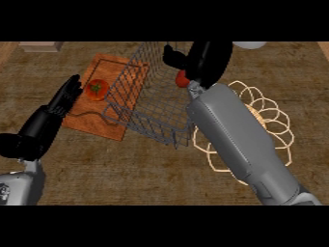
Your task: Pick the bell pepper from the placemat and place it in the basket
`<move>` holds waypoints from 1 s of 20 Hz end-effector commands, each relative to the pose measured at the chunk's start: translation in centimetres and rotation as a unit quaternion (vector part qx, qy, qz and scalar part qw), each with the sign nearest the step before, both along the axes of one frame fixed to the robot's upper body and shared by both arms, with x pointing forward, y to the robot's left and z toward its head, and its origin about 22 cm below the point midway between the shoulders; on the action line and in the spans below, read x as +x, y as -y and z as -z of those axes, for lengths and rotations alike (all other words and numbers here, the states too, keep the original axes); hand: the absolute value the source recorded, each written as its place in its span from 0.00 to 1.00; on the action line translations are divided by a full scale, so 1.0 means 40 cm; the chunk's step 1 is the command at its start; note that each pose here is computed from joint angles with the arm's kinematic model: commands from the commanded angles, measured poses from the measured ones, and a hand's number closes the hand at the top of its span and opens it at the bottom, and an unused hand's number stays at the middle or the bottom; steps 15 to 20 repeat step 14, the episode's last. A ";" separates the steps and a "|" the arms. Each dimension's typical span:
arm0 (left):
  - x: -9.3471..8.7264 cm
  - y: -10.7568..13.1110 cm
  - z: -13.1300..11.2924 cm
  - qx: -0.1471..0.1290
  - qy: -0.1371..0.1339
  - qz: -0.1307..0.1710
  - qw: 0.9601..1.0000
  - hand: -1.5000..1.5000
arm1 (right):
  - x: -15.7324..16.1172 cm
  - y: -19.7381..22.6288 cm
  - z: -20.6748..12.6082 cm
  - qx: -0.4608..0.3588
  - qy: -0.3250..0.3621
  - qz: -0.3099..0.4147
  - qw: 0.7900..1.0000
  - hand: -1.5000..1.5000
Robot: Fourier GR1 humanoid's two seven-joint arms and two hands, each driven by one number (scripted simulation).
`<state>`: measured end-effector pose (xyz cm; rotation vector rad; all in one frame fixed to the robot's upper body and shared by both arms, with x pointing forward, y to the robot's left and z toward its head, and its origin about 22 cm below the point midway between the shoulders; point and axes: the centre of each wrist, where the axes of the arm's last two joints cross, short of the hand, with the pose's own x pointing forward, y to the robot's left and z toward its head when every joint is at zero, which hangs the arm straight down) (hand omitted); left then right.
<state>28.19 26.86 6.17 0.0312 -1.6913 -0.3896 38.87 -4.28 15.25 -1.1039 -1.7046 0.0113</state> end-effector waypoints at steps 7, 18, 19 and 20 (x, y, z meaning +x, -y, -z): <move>0.016 0.005 -0.003 0.004 -0.001 -0.003 1.000 0.50 | 0.021 0.031 -0.112 0.084 0.080 -0.029 0.993 0.00; -0.011 0.008 -0.024 -0.001 -0.006 -0.007 1.000 0.50 | -0.042 0.120 -0.109 0.202 0.056 -0.017 0.978 0.00; -0.011 0.008 -0.024 -0.001 -0.006 -0.007 1.000 0.50 | -0.042 0.120 -0.109 0.202 0.056 -0.017 0.978 0.00; -0.011 0.008 -0.024 -0.001 -0.006 -0.007 1.000 0.50 | -0.042 0.120 -0.109 0.202 0.056 -0.017 0.978 0.00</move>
